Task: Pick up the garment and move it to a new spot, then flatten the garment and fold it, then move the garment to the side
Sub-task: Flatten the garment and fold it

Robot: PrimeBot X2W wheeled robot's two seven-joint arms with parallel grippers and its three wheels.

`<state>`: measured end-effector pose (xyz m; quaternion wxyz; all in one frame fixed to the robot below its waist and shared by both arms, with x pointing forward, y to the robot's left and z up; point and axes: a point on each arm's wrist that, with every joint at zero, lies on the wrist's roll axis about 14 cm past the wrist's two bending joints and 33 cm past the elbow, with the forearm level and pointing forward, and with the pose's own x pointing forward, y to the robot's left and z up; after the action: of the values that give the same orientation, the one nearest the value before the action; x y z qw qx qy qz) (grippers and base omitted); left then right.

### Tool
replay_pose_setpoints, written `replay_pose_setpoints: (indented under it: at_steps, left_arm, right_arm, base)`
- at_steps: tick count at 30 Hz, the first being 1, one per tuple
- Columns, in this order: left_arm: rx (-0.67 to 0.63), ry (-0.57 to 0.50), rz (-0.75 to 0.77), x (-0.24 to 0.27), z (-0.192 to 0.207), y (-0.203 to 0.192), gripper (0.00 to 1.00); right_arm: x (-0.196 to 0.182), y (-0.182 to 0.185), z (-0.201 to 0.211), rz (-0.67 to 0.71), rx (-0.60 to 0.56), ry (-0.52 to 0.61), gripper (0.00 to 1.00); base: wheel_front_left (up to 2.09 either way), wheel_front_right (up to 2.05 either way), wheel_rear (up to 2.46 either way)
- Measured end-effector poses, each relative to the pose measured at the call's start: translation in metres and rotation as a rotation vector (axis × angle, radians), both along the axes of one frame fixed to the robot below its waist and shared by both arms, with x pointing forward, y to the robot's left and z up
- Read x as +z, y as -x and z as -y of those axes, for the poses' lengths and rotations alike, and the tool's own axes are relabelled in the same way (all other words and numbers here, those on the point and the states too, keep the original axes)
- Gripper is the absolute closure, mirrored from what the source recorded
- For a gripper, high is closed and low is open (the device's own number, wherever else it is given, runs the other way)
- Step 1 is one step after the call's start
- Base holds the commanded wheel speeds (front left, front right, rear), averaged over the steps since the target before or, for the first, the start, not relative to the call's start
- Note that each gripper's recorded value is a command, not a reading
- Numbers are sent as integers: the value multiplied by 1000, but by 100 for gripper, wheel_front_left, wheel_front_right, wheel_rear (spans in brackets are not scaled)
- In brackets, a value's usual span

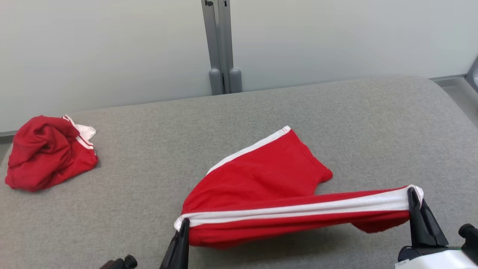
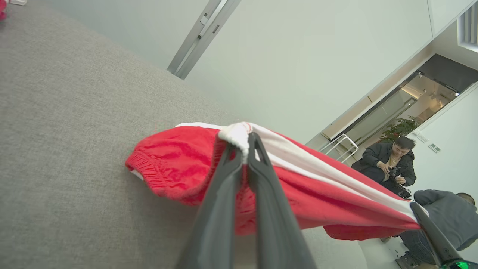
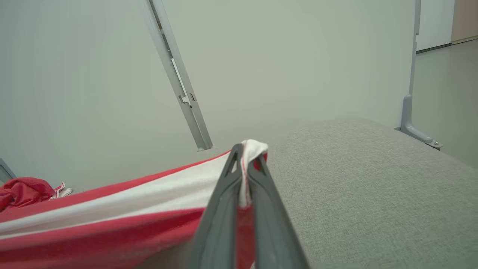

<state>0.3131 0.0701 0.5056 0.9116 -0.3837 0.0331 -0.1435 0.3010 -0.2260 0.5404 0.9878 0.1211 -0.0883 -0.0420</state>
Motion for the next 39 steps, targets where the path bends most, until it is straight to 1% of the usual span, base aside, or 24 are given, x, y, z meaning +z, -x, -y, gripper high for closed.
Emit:
replay_pose_setpoints:
  at_steps: [4,6,11,15,18,25,29,35,39]
  left_arm:
    - [18,-8,-78,-16,-3,14,100]
    - [27,-13,-124,-27,-4,16,100]
    - [50,-8,-247,-55,-5,14,100]
    - [104,10,-285,-62,-13,-8,100]
    - [121,-5,-289,-61,-16,-30,100]
    - [164,-7,-324,-65,-21,-76,100]
    - [193,-8,-360,-74,-27,-94,100]
    - [222,-5,-427,-92,-35,-104,100]
    - [231,-9,-464,-102,-39,-106,100]
  right_arm:
    - [-10,-2,-6,-52,27,6,100]
    - [-21,-7,-12,-96,49,32,100]
    - [-37,-38,-28,-170,128,77,100]
    - [-45,-72,-42,-211,204,125,100]
    - [-44,-102,-51,-220,254,165,100]
    - [-54,-171,-74,-286,345,249,100]
    - [-67,-203,-89,-333,387,285,100]
    - [-91,-233,-107,-398,435,315,100]
    - [-107,-243,-122,-444,476,326,100]
  base:
    - [0,0,0]
    - [0,0,0]
    - [0,0,0]
    - [0,0,0]
    - [0,0,0]
    - [0,0,0]
    - [0,0,0]
    - [0,0,0]
    - [0,0,0]
